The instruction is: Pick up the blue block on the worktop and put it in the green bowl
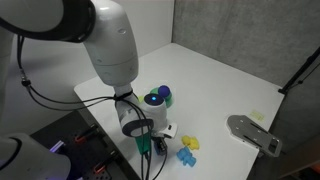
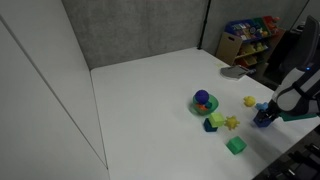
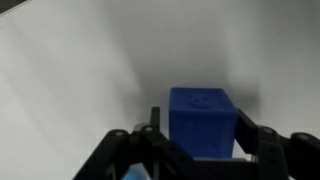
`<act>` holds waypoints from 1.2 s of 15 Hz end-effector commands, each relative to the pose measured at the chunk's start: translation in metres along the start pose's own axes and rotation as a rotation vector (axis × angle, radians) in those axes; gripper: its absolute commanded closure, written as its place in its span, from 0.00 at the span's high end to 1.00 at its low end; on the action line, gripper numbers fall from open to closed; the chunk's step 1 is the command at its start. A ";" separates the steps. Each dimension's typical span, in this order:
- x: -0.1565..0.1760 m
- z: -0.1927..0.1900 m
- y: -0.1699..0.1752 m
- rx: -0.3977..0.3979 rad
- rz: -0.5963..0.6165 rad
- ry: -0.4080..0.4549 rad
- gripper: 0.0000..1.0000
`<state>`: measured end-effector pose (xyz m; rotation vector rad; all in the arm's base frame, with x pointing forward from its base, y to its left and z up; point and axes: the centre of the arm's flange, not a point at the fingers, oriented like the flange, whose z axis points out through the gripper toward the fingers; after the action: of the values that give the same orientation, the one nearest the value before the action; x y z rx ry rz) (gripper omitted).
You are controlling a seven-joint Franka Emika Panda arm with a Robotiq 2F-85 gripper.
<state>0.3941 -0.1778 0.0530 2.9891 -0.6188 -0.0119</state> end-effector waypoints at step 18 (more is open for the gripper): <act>0.074 -0.165 -0.158 0.154 -0.258 0.190 0.24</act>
<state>0.5025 -0.0674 0.1874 3.0946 -0.2786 0.3094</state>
